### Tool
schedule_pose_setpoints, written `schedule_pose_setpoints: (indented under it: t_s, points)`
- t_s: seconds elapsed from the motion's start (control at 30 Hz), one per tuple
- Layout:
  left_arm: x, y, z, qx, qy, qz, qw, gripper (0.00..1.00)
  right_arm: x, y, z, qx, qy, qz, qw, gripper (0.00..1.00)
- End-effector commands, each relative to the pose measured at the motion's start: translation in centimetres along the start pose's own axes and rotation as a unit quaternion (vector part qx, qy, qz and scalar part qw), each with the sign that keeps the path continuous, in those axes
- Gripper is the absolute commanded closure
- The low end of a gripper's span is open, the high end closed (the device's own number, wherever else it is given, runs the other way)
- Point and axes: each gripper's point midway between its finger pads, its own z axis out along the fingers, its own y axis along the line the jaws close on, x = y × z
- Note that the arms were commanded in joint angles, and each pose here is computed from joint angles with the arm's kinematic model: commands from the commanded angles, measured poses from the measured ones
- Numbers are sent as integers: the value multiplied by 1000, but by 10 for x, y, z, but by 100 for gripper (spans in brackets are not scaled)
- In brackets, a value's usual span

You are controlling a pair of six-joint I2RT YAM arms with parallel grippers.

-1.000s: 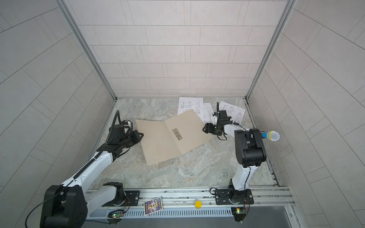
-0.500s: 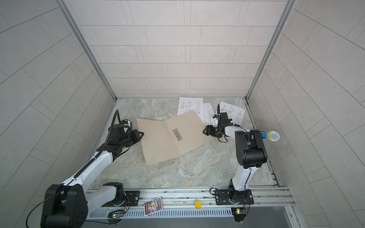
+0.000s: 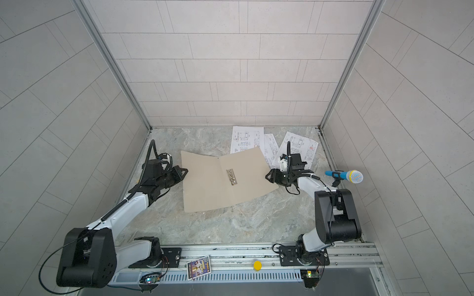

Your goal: Put the files into the folder

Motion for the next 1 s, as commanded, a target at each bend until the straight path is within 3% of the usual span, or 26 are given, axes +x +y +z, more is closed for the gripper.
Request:
schedule_pose_setpoints:
  t_s: [0.0,0.3,0.53,0.67,0.8,0.9,0.97]
  points:
    - [4,-13,7,37,21,9,999,93,20,11,-9,-22,13,19,999,37]
    - [-5,4,24,-6,26,21,999,86,68,-8,-11,27,50,35,998,38]
    - [-3,13,36,-17,37,11,999,82,58,-13,-18,54,23,25,998,37]
    - [-3,24,38,-48,42,11,998,68,59,-17,-19,69,32,25,997,36]
    - [-4,27,38,-61,49,13,997,60,56,-19,-25,82,20,17,996,35]
    - [-2,34,37,-81,55,9,995,48,47,-18,-30,92,8,14,996,31]
    - [-1,41,36,-106,63,9,992,34,39,-18,-33,99,-2,4,995,27]
